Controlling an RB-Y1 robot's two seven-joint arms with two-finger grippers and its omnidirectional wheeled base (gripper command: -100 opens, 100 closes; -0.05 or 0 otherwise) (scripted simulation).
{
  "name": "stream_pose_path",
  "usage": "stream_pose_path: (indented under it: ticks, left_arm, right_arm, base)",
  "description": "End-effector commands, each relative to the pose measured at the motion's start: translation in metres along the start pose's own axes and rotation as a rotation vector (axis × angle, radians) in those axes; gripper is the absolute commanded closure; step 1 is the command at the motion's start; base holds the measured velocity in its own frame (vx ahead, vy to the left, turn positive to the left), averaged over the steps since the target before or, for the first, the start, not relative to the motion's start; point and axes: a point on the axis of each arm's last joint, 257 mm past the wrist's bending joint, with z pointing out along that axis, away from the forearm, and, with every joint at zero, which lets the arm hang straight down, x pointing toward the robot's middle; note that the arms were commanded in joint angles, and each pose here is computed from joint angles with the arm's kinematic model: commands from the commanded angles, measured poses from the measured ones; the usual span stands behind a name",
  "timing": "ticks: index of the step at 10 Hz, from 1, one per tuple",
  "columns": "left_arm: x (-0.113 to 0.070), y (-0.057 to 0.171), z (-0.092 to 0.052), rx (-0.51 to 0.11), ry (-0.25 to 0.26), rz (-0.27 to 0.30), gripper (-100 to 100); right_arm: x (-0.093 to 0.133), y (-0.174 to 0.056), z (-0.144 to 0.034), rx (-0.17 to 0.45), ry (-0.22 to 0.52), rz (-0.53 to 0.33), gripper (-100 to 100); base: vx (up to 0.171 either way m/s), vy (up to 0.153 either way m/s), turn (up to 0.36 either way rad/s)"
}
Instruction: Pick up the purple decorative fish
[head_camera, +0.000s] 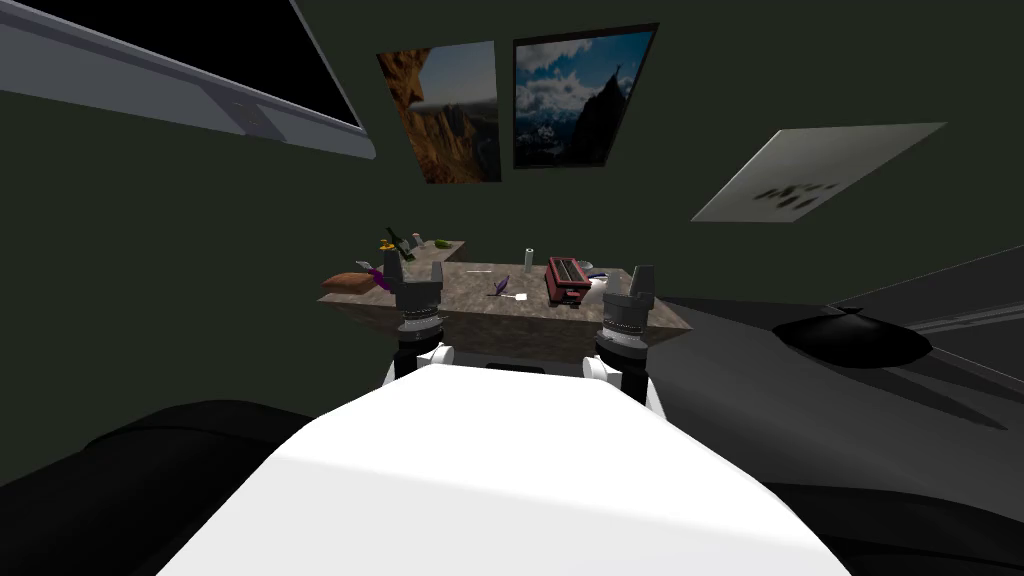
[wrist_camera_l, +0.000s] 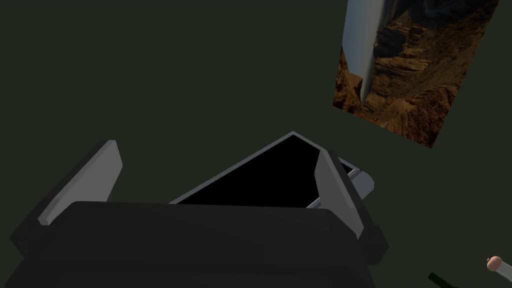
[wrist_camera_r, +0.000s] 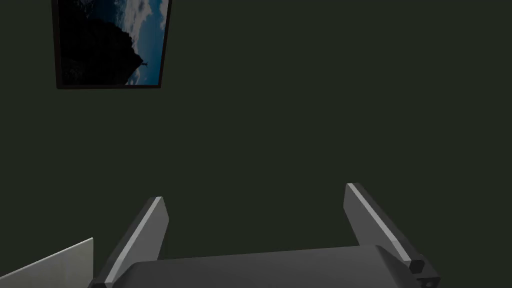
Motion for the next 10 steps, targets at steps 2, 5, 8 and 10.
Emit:
stream_pose_path:
  ticks: [2, 5, 8, 10]
  left_arm:
    - [0.005, 0.014, 0.0, -0.022, 0.062, 0.004, -100]
    - [0.003, 0.039, 0.003, -0.059, 0.106, 0.005, -100]
    - [-0.009, 0.073, 0.009, -0.114, 0.126, 0.004, -100]
    - [-0.022, 0.096, 0.016, -0.153, 0.122, 0.003, -100]
  right_arm:
    - [0.0, 0.0, 0.0, 0.0, 0.0, 0.0, 0]
    - [0.0, 0.0, 0.0, 0.0, 0.0, 0.0, 0]
    - [0.0, 0.0, 0.0, 0.0, 0.0, 0.001, 0]
    - [0.0, 0.0, 0.0, 0.0, 0.0, 0.0, 0]
  base:
    - [-0.003, -0.136, -0.021]
    - [-0.003, -0.22, -0.018]
    - [0.005, -0.306, -0.019]
    - [0.038, -0.285, -0.011]
